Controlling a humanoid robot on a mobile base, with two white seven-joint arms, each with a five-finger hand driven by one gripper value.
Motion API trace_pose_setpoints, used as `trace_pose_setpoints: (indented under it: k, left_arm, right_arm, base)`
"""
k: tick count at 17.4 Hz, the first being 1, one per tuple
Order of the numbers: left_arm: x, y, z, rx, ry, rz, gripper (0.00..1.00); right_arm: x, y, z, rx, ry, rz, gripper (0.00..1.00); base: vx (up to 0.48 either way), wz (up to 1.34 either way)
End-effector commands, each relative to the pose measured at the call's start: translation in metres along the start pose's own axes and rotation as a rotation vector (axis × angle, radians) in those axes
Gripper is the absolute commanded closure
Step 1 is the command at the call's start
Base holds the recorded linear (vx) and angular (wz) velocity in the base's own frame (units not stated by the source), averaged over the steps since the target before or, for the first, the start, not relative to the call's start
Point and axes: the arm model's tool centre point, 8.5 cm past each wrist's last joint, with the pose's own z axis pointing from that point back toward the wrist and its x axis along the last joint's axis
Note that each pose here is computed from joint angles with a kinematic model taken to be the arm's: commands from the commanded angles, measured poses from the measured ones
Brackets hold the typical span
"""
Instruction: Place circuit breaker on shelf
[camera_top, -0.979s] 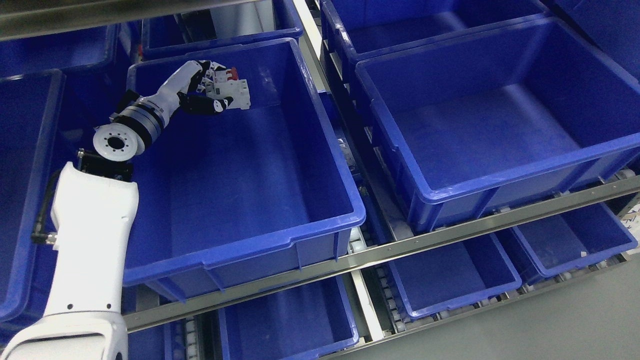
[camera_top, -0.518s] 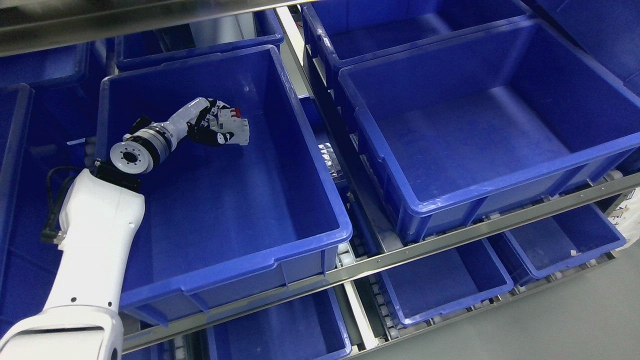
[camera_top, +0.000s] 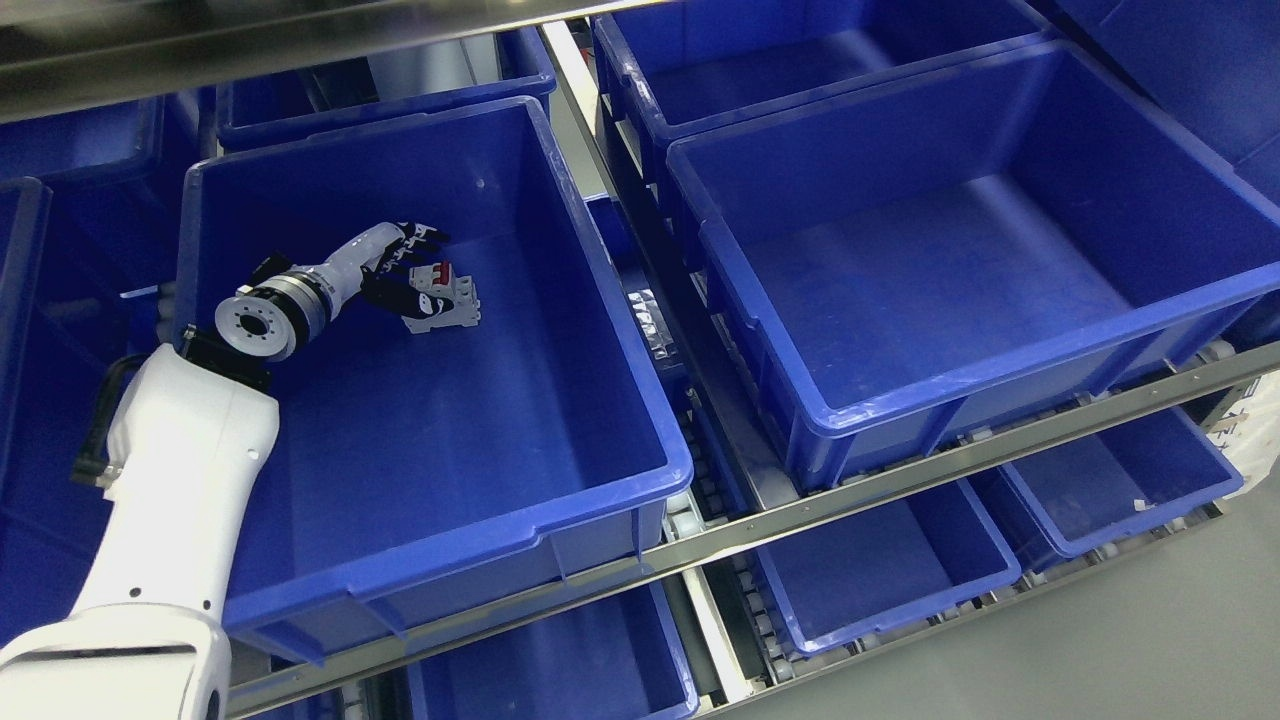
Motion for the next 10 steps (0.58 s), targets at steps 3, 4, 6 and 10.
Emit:
trace_pose_setpoints:
  k: [3,4,6,10]
  left_arm:
    - [0.031,0.083,0.028,0.262,-0.111,0.072,0.05]
    - [0.041,0.1,0.039,0.335,-0.165,0.113,0.04]
    - [0.06,0.108,0.046,0.412,-0.262,0.242,0.02]
    - [0.067,0.115,0.064,0.704,-0.421,0.66,0.01]
  right_arm:
    - [-0.018,-0.01,0.0,-0.011,0.162,0.046,0.0]
    - [-0.018,-0.01,0.0,-0.011,0.162,0.046,0.0]
    - [-0.018,-0.01,0.0,-0.011,0.162,0.046,0.0]
    - [-0.018,-0.01,0.0,-0.011,0.162,0.046,0.0]
  base:
    - [0.0,0.0]
    - [0.002,0.02]
    - [0.0,0.0]
    - [-0.063,0.06]
